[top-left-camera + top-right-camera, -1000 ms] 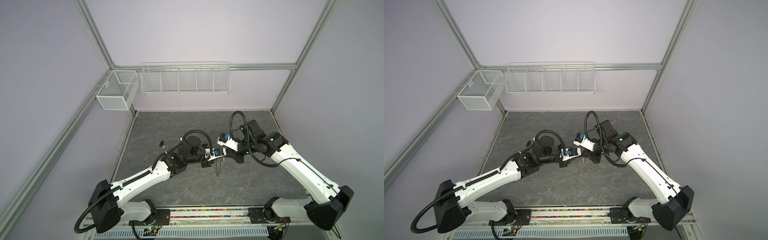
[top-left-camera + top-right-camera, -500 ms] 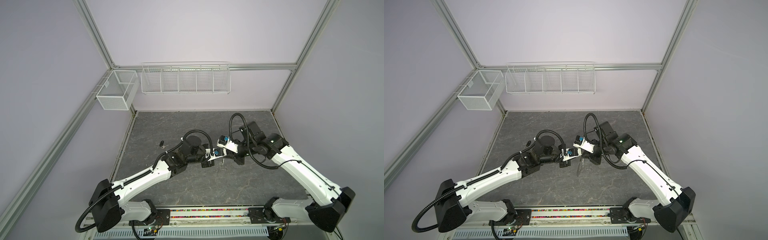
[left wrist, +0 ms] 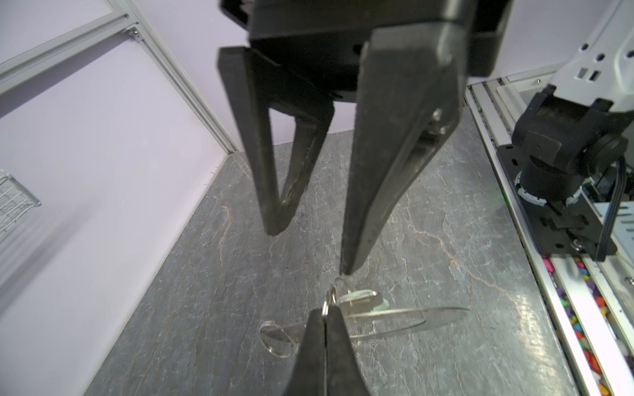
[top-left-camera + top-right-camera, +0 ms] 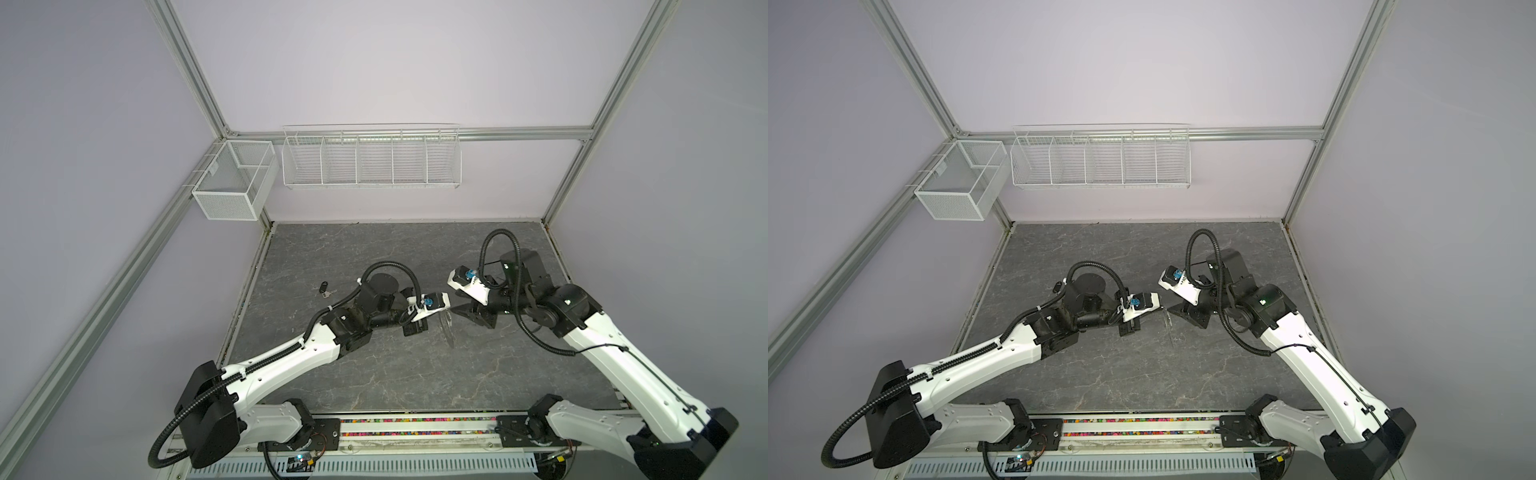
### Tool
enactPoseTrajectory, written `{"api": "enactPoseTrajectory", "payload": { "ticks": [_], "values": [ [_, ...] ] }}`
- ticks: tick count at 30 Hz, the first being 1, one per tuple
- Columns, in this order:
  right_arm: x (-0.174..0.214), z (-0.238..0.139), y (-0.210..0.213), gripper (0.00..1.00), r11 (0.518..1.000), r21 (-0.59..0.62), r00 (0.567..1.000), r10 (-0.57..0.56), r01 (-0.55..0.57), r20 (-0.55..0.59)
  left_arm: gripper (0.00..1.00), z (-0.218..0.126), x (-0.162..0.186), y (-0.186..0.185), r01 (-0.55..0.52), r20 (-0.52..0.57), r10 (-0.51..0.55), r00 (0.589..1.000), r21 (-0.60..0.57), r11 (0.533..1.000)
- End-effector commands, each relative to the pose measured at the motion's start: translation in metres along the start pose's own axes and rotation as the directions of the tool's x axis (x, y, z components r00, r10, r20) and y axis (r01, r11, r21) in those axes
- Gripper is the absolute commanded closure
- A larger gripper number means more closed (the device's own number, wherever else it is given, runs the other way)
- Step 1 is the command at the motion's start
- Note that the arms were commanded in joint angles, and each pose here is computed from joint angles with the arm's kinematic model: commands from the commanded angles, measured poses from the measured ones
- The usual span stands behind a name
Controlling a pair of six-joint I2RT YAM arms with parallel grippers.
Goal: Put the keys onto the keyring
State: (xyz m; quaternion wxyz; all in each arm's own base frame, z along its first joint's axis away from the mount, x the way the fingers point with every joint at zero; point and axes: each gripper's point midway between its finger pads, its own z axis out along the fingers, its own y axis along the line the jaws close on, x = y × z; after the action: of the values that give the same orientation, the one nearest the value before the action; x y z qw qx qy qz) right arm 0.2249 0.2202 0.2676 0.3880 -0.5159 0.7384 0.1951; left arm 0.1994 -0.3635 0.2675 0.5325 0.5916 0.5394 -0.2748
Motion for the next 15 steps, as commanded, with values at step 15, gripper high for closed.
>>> {"api": "enactPoseTrajectory", "payload": {
  "ticks": [15],
  "values": [
    [-0.036,0.008,0.002,0.52,0.987,-0.076,0.966,0.155,-0.142,0.205,1.0,-0.039,-0.06,0.043,0.201,0.377,-0.126,0.918,-0.167,0.965]
  ]
}}
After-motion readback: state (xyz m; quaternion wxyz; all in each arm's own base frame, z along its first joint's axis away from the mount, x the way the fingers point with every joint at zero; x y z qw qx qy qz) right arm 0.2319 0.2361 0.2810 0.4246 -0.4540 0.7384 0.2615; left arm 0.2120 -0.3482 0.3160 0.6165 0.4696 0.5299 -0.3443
